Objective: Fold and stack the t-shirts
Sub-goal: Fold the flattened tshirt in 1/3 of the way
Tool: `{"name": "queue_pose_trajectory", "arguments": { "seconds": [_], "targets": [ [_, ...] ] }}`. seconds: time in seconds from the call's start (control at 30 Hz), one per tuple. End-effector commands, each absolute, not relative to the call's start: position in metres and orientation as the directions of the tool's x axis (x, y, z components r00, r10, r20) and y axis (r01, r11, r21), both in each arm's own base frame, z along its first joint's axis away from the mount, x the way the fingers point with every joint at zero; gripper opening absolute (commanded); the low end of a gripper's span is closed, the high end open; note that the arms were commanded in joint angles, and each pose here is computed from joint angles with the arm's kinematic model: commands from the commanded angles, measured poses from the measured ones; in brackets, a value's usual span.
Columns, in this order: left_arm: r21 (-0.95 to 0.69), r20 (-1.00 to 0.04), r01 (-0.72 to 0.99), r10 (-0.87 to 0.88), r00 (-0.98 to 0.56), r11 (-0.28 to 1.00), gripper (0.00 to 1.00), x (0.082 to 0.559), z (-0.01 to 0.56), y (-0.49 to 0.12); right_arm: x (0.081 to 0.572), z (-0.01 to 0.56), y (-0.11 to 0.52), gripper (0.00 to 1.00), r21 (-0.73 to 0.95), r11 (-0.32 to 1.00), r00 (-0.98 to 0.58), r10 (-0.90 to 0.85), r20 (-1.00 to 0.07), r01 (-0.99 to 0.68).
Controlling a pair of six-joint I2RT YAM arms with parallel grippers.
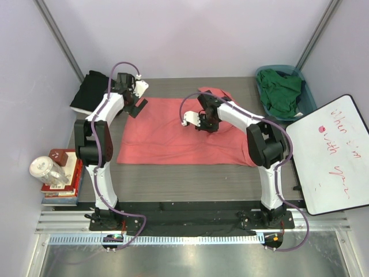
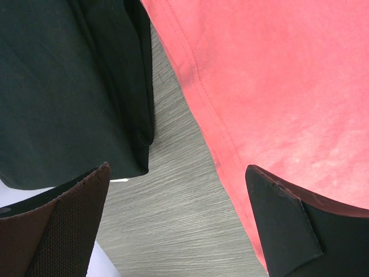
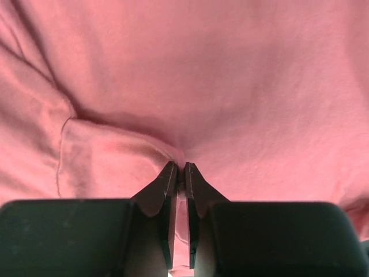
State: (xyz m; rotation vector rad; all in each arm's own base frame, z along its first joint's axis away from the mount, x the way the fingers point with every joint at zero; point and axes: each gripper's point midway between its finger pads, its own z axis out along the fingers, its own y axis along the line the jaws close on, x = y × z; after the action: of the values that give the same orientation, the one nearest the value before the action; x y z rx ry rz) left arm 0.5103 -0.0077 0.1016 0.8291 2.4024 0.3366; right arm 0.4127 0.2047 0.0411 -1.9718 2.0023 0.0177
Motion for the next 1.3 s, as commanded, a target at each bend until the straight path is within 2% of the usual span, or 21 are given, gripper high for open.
{"name": "queue_pose_trajectory", "arguments": {
  "seconds": [0.0,0.17,0.33,0.37,0.43,0.5,0.6,0.67,0.73,0.8,0.87,0.97,1.1,1.27],
  "targets": [
    [0.4,-0.484,0.462,0.61,-0.628,0.792,1.0,0.523,0.113,-0.011,0.44,0.064,0.222,0.16,-0.337,0.053,0.045,-0.96,-0.277,-0.94],
    [0.397,-0.484,0.459,0.607,-0.631,0.794,1.0,0.527,0.111,-0.011,0.451,0.069,0.229,0.2,-0.388,0.071,0.048,-0.956,-0.29,-0.919],
    [0.399,-0.489,0.459,0.608,-0.626,0.794,1.0,0.528,0.114,-0.012,0.453,0.067,0.23,0.45,-0.411,0.08,0.045,-0.957,-0.287,-0.908],
    [0.399,-0.487,0.459,0.608,-0.628,0.794,1.0,0.528,0.114,-0.012,0.456,0.069,0.231,0.59,-0.427,0.088,0.045,-0.955,-0.292,-0.9],
    [0.403,-0.483,0.459,0.61,-0.628,0.792,1.0,0.528,0.113,-0.011,0.457,0.069,0.229,0.62,-0.444,0.113,0.026,-0.955,-0.295,-0.889],
    [0.407,-0.481,0.462,0.615,-0.625,0.788,1.0,0.526,0.115,-0.01,0.464,0.081,0.224,0.63,-0.495,0.143,0.01,-0.956,-0.293,-0.857],
    [0.411,-0.487,0.518,0.661,-0.57,0.75,1.0,0.518,0.121,-0.016,0.471,0.104,0.212,0.63,-0.553,0.251,-0.055,-0.937,-0.346,-0.794],
    [0.451,-0.477,0.584,0.736,-0.481,0.675,1.0,0.51,0.136,-0.022,0.471,0.106,0.198,0.66,-0.554,0.326,-0.12,-0.919,-0.376,-0.766],
    [0.412,-0.47,0.681,0.782,-0.41,0.605,1.0,0.487,0.123,-0.037,0.463,0.116,0.179,0.65,-0.51,0.359,-0.153,-0.903,-0.402,-0.781],
    [0.406,-0.434,0.77,0.845,-0.312,0.493,1.0,0.458,0.124,-0.045,0.434,0.11,0.171,0.63,-0.398,0.337,-0.16,-0.895,-0.416,-0.853],
    [0.385,-0.427,0.84,0.881,-0.206,0.383,1.0,0.437,0.123,-0.06,0.395,0.107,0.154,0.61,-0.33,0.265,-0.139,-0.923,-0.358,-0.906],
    [0.315,-0.398,0.908,0.907,-0.139,0.277,1.0,0.397,0.114,-0.072,0.343,0.102,0.141,0.61,-0.237,0.18,-0.096,-0.941,-0.325,-0.955],
    [0.27,-0.333,0.951,0.942,-0.051,0.147,1.0,0.359,0.093,-0.073,0.303,0.089,0.123,0.6,-0.155,0.112,-0.069,-0.963,-0.26,-0.982],
    [0.256,-0.237,0.967,0.969,0.065,-0.002,1.0,0.33,0.068,-0.074,0.269,0.064,0.11,0.55,-0.046,0.101,-0.089,-0.973,-0.211,-0.994]
  ]
}}
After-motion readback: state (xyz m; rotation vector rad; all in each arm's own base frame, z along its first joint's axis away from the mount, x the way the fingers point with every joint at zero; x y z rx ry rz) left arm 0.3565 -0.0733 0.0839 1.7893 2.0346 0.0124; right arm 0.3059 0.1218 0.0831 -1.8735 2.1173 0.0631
